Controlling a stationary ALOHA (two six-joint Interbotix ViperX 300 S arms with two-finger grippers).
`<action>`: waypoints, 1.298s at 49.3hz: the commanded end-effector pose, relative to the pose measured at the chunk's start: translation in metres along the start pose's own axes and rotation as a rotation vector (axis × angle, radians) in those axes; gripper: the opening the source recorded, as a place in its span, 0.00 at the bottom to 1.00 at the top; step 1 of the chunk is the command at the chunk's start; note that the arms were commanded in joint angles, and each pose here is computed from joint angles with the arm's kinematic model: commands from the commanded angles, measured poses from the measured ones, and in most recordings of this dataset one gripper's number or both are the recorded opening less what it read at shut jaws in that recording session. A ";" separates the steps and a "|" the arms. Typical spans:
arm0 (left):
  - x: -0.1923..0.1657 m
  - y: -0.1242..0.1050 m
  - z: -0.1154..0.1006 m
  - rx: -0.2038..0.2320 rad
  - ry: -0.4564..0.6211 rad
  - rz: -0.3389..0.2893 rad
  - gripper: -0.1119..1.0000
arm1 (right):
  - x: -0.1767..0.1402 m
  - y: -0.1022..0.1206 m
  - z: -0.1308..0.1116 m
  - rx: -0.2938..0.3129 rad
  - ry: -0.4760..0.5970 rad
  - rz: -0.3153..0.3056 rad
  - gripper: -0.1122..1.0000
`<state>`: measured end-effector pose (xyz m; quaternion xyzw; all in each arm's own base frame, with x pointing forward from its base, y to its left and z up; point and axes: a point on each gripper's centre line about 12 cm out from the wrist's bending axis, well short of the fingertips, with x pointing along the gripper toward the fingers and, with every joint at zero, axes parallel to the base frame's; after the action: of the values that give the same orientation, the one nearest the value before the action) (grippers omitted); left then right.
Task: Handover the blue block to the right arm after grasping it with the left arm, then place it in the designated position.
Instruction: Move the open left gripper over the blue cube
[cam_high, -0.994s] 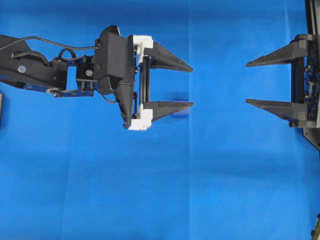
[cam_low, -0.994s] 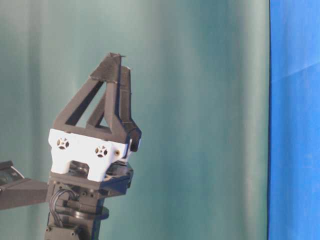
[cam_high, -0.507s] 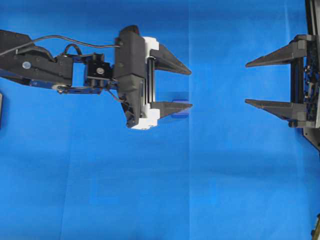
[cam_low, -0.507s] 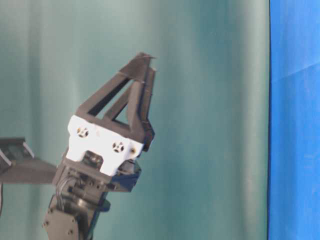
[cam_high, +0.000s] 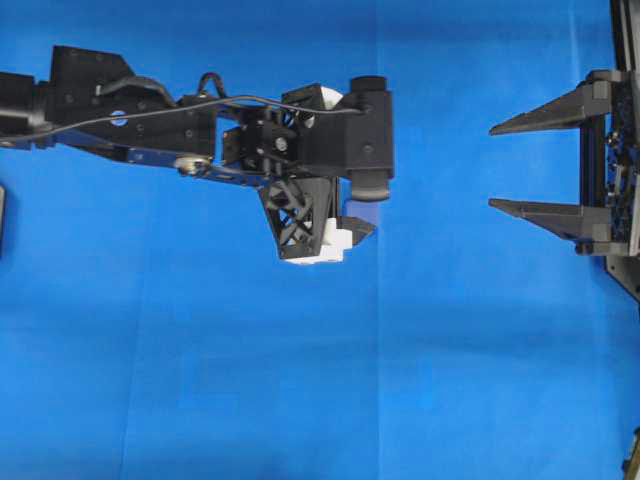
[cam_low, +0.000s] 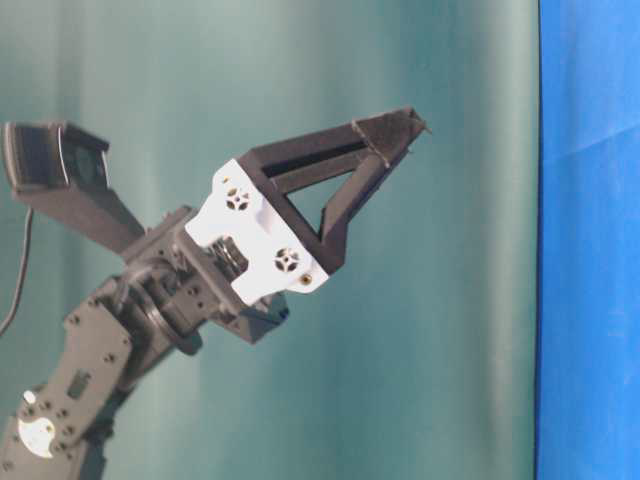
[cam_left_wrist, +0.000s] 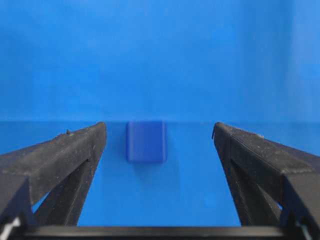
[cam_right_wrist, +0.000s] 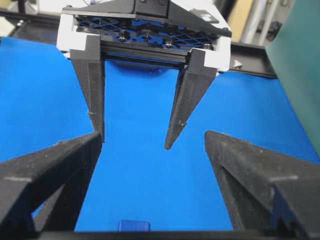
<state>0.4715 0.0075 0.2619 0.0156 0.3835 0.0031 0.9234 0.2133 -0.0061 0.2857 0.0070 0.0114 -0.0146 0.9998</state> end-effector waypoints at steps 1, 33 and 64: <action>-0.012 0.000 0.014 0.012 -0.020 0.004 0.92 | 0.002 0.000 0.006 0.003 -0.017 -0.002 0.97; -0.011 0.003 0.014 0.013 -0.018 0.009 0.92 | 0.002 0.000 0.006 0.003 -0.015 -0.002 0.97; -0.011 0.003 0.013 0.006 -0.017 0.008 0.92 | 0.003 0.000 0.005 0.003 -0.011 -0.002 0.97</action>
<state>0.4718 0.0100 0.2623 0.0182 0.3956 0.0050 0.9182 0.2141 -0.0060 0.2847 0.0063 0.0137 -0.0144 0.9998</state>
